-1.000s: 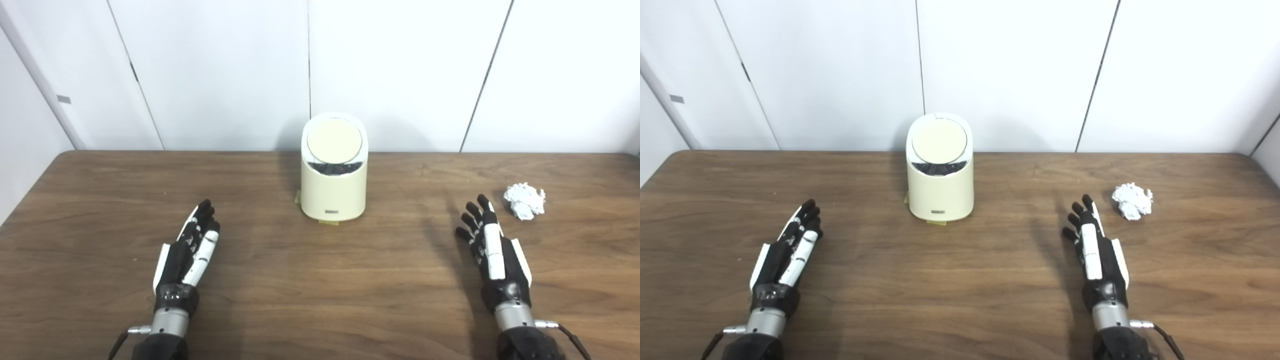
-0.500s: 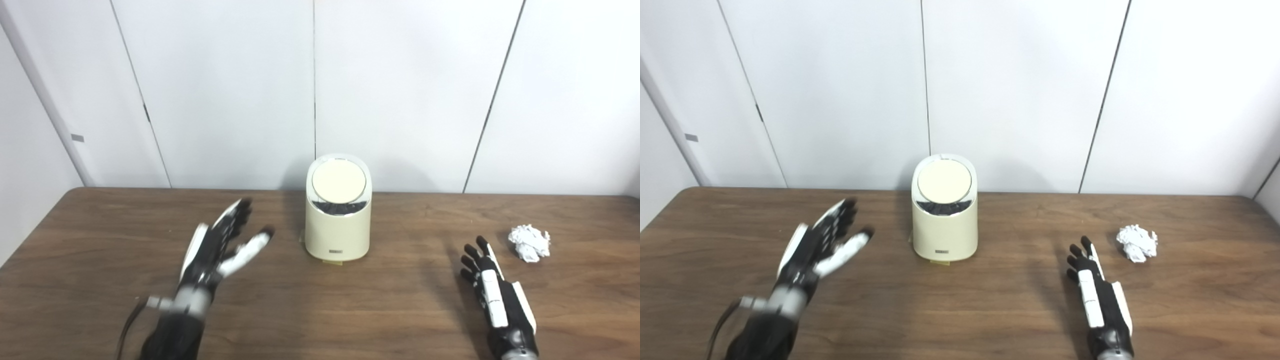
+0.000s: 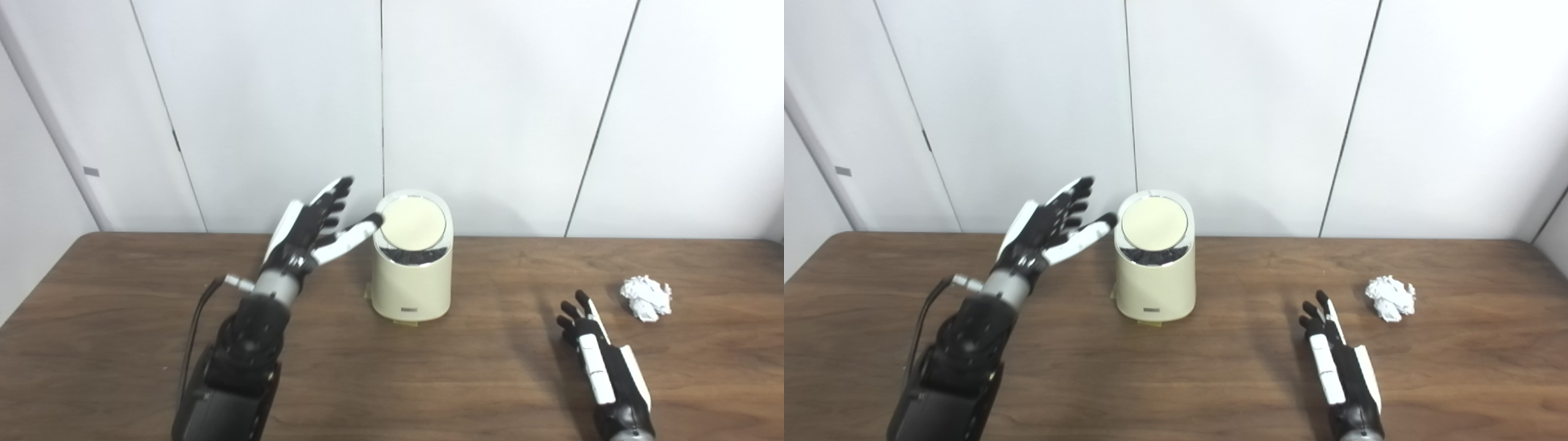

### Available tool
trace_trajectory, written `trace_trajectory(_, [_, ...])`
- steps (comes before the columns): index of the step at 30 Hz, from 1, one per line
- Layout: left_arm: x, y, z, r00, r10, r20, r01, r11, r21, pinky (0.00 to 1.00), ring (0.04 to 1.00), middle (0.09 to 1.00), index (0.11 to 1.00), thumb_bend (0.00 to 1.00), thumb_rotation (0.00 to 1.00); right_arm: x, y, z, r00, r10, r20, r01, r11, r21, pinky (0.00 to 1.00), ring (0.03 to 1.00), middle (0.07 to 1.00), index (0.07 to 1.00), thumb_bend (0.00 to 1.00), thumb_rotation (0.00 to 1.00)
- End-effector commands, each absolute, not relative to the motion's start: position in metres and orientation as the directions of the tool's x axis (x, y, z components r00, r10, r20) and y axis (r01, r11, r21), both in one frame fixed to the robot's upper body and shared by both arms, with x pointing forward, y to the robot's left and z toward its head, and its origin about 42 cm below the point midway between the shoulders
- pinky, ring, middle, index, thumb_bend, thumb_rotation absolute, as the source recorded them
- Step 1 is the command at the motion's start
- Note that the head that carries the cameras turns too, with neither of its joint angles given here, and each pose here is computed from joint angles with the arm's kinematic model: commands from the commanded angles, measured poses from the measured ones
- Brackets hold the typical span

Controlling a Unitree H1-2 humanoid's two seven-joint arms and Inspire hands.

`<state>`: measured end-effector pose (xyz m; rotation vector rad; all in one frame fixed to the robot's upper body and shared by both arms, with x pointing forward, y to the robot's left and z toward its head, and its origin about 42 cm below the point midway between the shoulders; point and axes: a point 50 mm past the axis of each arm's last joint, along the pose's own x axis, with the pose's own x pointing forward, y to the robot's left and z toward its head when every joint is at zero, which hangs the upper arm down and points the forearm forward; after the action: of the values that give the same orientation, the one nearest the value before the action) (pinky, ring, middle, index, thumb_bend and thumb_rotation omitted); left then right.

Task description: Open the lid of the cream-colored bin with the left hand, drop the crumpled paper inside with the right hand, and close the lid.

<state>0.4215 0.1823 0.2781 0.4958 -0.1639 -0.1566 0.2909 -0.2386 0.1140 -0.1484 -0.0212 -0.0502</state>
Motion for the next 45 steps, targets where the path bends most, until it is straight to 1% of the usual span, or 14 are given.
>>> trace_trajectory(1, [0.436,0.173,0.311,0.963,-0.2,0.18,0.079,0.85,0.52,0.84,0.917,0.944,0.977,0.78,0.47,0.285,-0.238,0.103,0.998,-0.046,-0.031,0.041,0.989,-0.145,0.93,0.91,0.939,0.986,0.5,1.0])
trace_trajectory(6, [0.454,0.161,0.324,0.956,-0.23,0.184,0.085,0.815,0.574,0.78,0.911,0.953,0.986,0.82,0.42,0.286,-0.238,0.102,0.999,-0.045,-0.023,0.041,0.987,-0.154,0.92,0.907,0.937,0.987,0.51,1.0])
trace_trajectory(8, [0.459,0.157,0.326,0.955,-0.235,0.18,0.087,0.804,0.588,0.78,0.919,0.96,0.991,0.81,0.4,0.286,-0.237,0.102,0.999,-0.042,-0.027,0.038,0.992,-0.122,0.94,0.915,0.941,0.989,0.51,1.0])
trace_trajectory(10, [0.466,0.153,0.328,0.954,-0.243,0.174,0.091,0.792,0.604,0.79,0.929,0.97,0.998,0.81,0.38,0.285,-0.236,0.102,0.999,-0.04,-0.028,0.036,0.991,-0.128,0.95,0.923,0.946,0.993,0.51,1.0])
trace_trajectory(13, [0.477,0.149,0.331,0.955,-0.253,0.157,0.105,0.779,0.619,0.81,0.957,0.983,1.0,0.83,0.37,0.285,-0.235,0.103,0.999,-0.039,-0.024,0.035,0.988,-0.151,0.93,0.91,0.938,0.99,0.51,1.0])
trace_trajectory(15, [0.483,0.147,0.333,0.956,-0.257,0.14,0.116,0.772,0.625,0.83,0.974,0.995,1.0,0.85,0.36,0.285,-0.234,0.103,0.999,-0.037,-0.024,0.034,0.991,-0.131,0.94,0.914,0.942,0.992,0.52,1.0])
trace_trajectory(16, [0.487,0.146,0.334,0.956,-0.262,0.129,0.122,0.76,0.639,0.84,0.983,0.998,1.0,0.86,0.34,0.285,-0.233,0.103,0.999,-0.037,-0.023,0.034,0.991,-0.13,0.95,0.922,0.946,0.994,0.52,1.0])
trace_trajectory(21, [0.498,0.144,0.339,0.956,-0.274,0.104,0.126,0.706,0.697,0.88,1.0,1.0,1.0,0.9,0.26,0.284,-0.232,0.103,0.999,-0.036,-0.021,0.033,0.989,-0.142,0.94,0.919,0.942,0.995,0.54,1.0])
trace_trajectory(27, [0.502,0.144,0.34,0.954,-0.279,0.108,0.112,0.667,0.737,0.85,1.0,1.0,0.969,0.91,0.2,0.284,-0.23,0.105,0.999,-0.036,-0.019,0.033,0.991,-0.129,0.96,0.926,0.945,0.999,0.52,1.0])
trace_trajectory(30, [0.503,0.144,0.339,0.954,-0.28,0.105,0.11,0.655,0.747,0.84,1.0,1.0,0.964,0.91,0.17,0.285,-0.23,0.107,0.999,-0.042,-0.019,0.04,0.992,-0.121,0.96,0.923,0.942,0.998,0.53,1.0])
trace_trajectory(33, [0.504,0.145,0.338,0.954,-0.282,0.105,0.107,0.643,0.759,0.86,1.0,1.0,0.962,0.92,0.14,0.285,-0.228,0.107,0.999,-0.046,-0.02,0.044,0.993,-0.107,0.96,0.923,0.939,0.997,0.54,1.0])
trace_trajectory(39, [0.504,0.146,0.34,0.957,-0.275,0.09,0.092,0.585,0.806,0.84,1.0,1.0,0.946,0.94,0.15,0.287,-0.226,0.106,0.999,-0.045,-0.018,0.042,0.993,-0.113,0.95,0.927,0.941,0.997,0.51,1.0])
trace_trajectory(41, [0.503,0.147,0.339,0.958,-0.274,0.082,0.088,0.555,0.827,0.87,1.0,1.0,0.944,0.93,0.16,0.288,-0.225,0.106,0.999,-0.045,-0.012,0.043,0.991,-0.128,0.94,0.917,0.933,0.997,0.52,1.0])
trace_trajectory(45, [0.502,0.146,0.337,0.959,-0.276,0.07,0.087,0.52,0.849,0.91,1.0,1.0,0.945,0.92,0.14,0.288,-0.223,0.107,0.999,-0.049,-0.013,0.046,0.99,-0.137,0.93,0.911,0.927,0.994,0.52,1.0])
